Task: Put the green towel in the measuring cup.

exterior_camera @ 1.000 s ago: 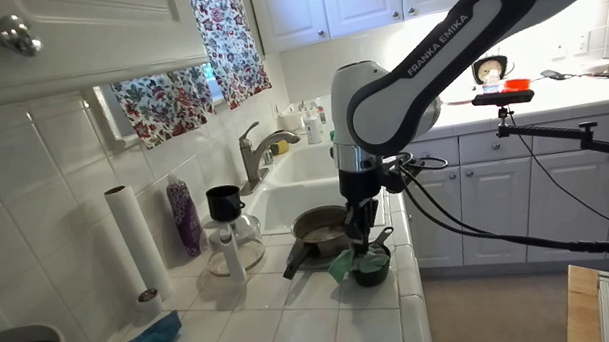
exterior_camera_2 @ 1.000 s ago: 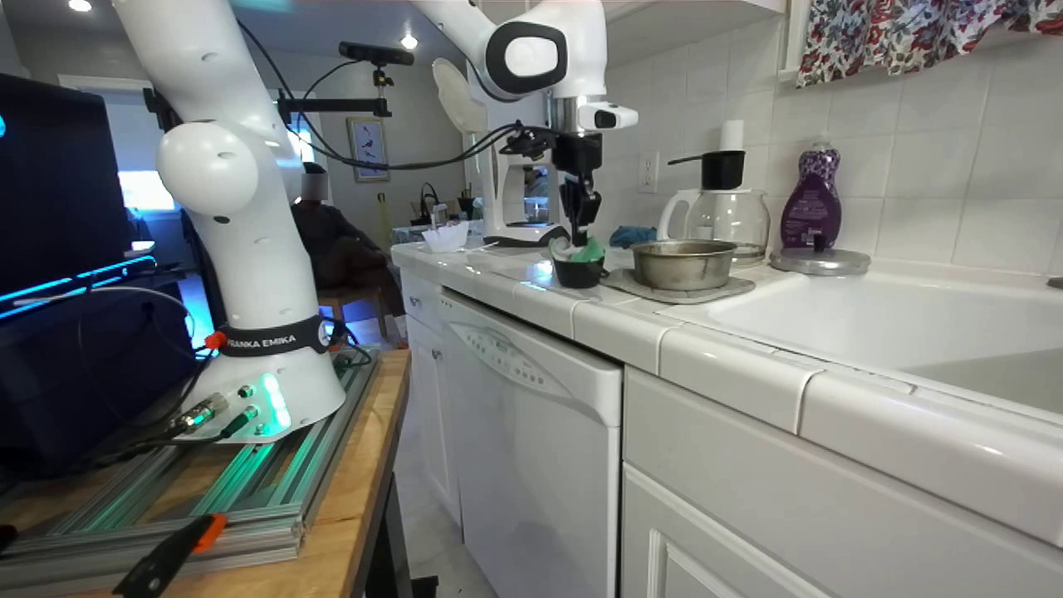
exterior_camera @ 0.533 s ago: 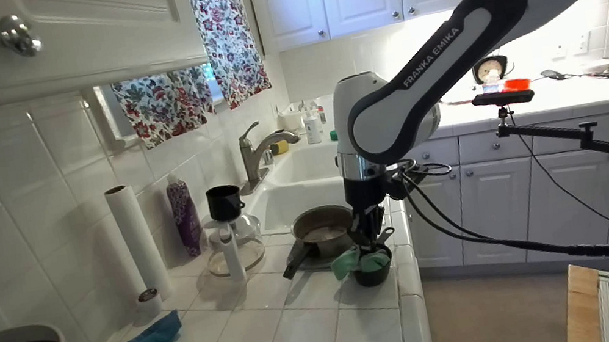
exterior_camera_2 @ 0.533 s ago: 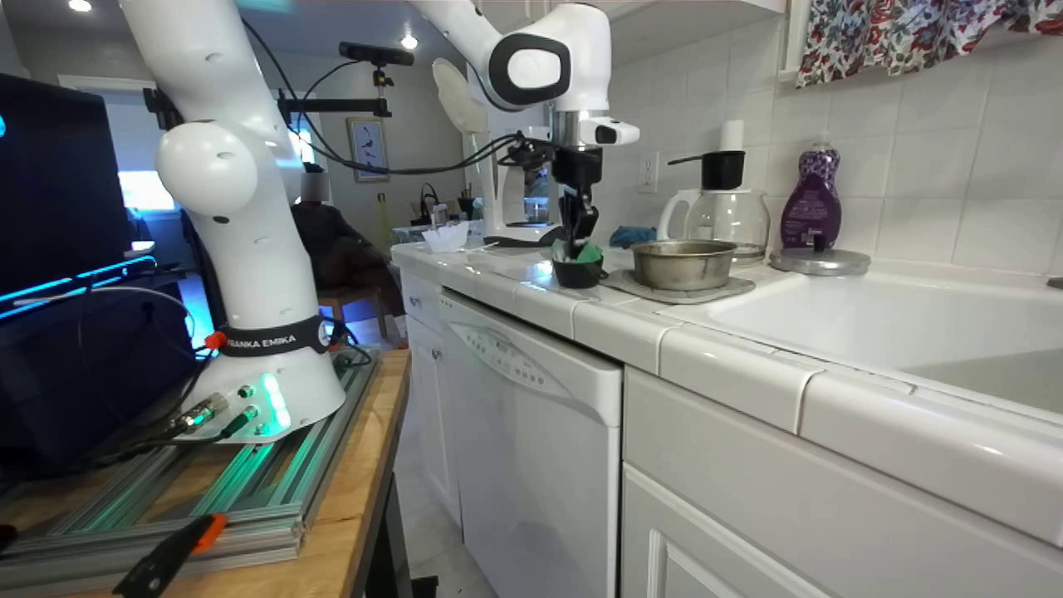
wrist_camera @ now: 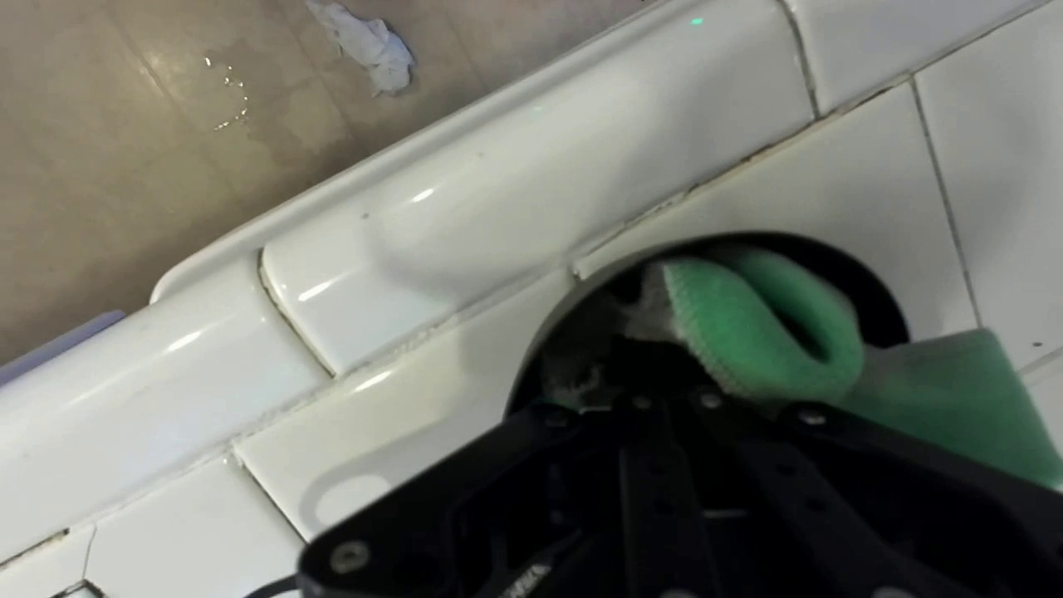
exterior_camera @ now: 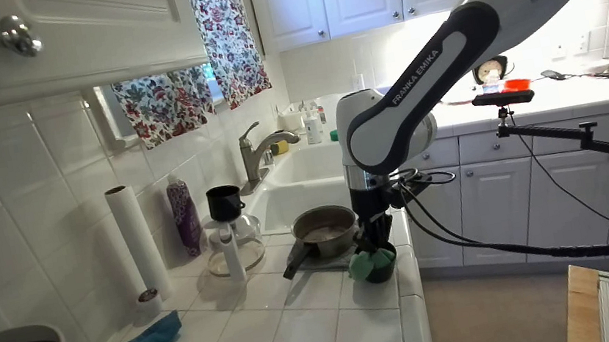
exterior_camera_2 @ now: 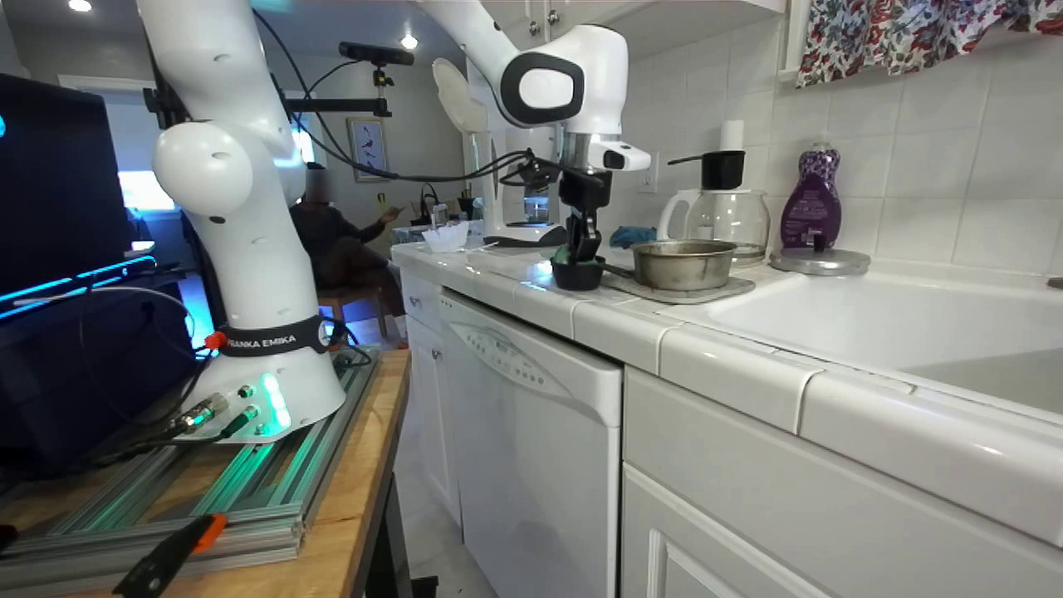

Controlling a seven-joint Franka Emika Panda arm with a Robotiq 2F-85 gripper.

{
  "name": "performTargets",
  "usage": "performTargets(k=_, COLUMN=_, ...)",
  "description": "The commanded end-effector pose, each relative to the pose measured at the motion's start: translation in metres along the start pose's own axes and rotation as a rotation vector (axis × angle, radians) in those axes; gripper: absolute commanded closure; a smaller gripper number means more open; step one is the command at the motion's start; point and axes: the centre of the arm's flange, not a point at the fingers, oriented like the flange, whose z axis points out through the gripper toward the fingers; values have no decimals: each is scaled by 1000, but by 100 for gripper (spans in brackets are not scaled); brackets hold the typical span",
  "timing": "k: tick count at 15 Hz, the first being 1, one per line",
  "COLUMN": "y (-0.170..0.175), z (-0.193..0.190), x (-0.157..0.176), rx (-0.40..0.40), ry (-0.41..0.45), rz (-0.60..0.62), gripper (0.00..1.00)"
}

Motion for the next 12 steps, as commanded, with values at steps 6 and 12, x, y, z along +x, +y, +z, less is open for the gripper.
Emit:
performTargets(k=6, y=-33, z=-25, x=-7, rx=-21, ry=-20, rz=-59, gripper=83)
performTargets(k=12, y=-42, z=-52, x=-19, rx=-50, ry=0, rz=-76, gripper=41)
